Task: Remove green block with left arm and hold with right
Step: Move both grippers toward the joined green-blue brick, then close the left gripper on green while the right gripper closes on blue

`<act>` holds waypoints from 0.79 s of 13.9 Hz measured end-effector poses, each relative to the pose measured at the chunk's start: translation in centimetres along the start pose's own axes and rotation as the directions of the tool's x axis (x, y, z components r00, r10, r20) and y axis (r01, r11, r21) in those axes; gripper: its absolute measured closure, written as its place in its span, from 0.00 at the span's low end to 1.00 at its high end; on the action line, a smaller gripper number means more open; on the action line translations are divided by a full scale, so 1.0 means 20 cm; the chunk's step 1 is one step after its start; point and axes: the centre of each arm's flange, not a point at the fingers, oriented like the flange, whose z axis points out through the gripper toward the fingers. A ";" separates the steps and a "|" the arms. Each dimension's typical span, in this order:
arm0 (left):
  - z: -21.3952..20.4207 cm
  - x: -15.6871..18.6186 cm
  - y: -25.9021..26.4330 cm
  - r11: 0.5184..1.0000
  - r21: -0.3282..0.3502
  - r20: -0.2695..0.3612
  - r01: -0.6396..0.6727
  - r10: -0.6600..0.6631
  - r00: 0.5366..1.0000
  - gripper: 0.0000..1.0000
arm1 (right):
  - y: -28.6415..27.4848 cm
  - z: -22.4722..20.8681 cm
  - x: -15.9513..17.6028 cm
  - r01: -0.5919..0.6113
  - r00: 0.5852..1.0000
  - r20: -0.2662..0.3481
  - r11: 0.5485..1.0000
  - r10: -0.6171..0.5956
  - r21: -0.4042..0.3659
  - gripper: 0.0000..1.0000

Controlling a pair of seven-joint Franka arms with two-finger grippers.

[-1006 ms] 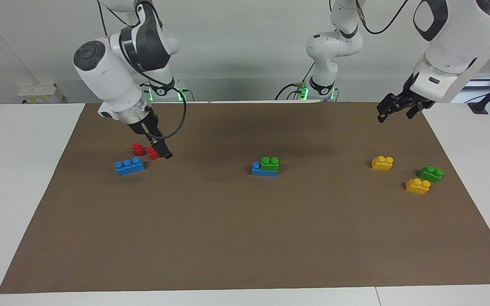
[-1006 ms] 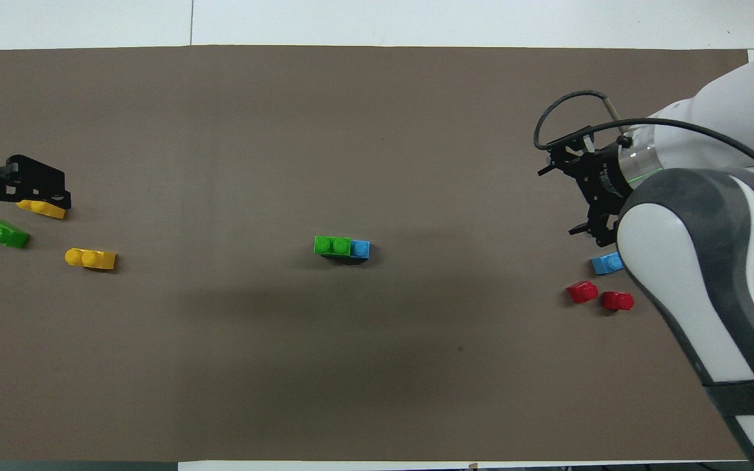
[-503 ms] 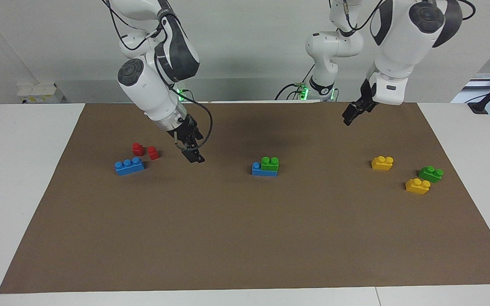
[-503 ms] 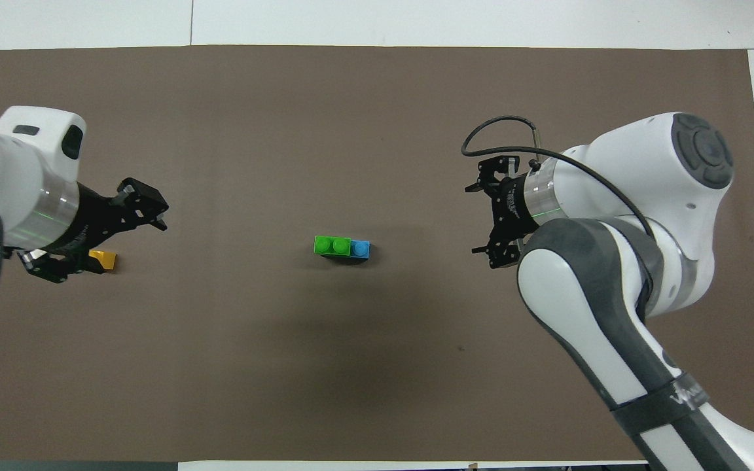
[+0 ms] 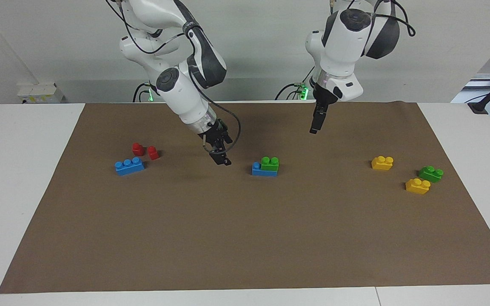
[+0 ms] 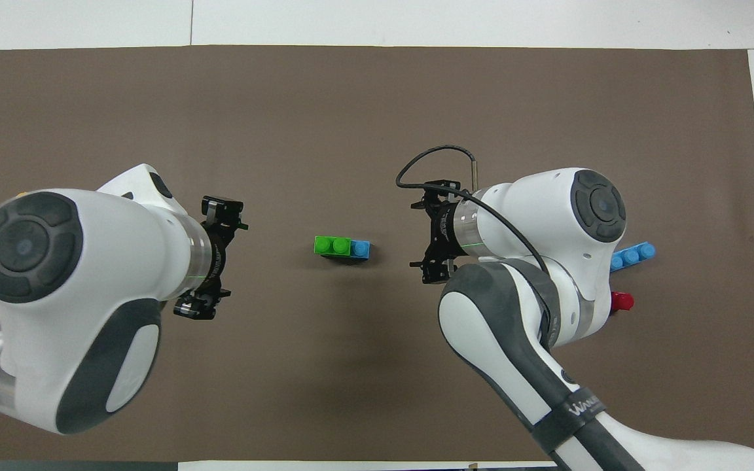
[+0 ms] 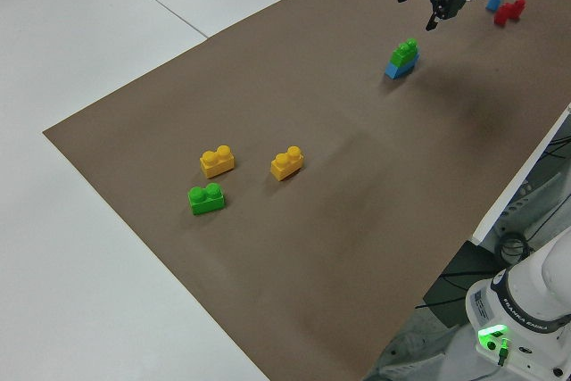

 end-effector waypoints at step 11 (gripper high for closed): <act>0.61 -0.31 0.15 0.952 -0.012 0.053 0.305 -0.304 0.951 0.00 | 0.08 0.42 -0.07 -0.061 0.998 0.027 0.998 0.061 0.006 0.00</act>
